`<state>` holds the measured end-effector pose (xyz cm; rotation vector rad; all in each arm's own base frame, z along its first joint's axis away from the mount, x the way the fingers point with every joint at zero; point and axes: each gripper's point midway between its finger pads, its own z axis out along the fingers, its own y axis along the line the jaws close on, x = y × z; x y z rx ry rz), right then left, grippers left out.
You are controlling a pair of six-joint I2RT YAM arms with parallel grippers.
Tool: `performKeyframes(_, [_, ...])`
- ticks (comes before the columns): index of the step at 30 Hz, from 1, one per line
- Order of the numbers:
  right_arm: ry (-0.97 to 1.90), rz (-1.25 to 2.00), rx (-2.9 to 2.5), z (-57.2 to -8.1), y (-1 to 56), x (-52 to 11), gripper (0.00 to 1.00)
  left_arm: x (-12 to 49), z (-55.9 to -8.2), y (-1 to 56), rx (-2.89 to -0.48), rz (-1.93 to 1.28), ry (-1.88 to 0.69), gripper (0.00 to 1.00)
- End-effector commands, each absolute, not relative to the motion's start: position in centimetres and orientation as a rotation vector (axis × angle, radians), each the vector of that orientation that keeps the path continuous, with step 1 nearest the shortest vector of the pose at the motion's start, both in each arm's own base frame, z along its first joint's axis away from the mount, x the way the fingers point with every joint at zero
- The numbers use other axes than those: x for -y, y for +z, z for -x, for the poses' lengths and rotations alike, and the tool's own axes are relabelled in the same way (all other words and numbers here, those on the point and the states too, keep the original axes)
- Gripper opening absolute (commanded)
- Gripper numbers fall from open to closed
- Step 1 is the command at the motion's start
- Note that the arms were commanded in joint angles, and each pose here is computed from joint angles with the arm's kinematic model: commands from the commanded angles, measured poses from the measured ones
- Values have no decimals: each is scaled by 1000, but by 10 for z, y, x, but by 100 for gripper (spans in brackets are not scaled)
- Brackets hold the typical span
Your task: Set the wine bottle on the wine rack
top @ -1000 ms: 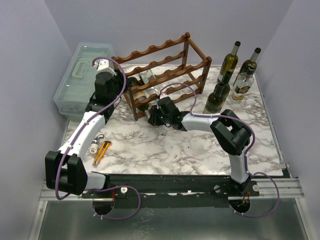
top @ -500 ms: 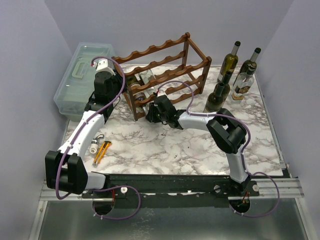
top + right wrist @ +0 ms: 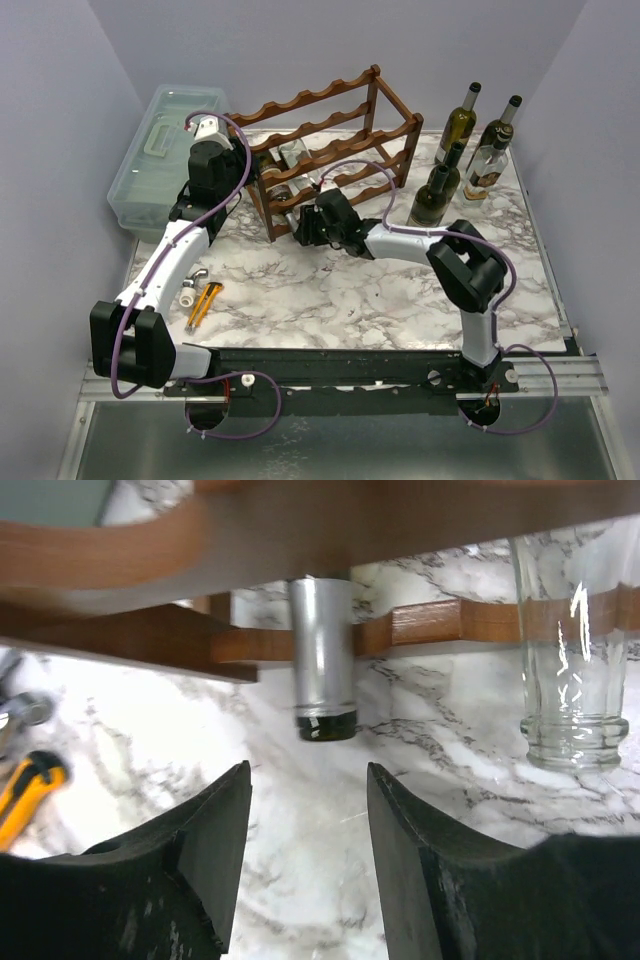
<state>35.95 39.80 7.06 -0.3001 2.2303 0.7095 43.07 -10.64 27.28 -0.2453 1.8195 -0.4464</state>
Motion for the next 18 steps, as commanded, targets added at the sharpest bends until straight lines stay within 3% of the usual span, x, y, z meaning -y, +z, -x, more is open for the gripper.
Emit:
performKeyframes(1, [803, 367, -2162, -343, 125, -397, 54, 122, -424, 271, -1863, 171, -496, 45])
performKeyframes(7, [667, 414, -2084, -331, 188, -356, 54, 124, -421, 277, -1855, 130, -494, 52])
performKeyframes(12, [423, 378, -1958, -328, 261, -291, 50, 128, -416, 286, -1836, 69, -507, 65])
performKeyframes(18, [157, 248, -1804, -319, 336, -209, 52, 128, -415, 289, -1825, 37, -486, 72])
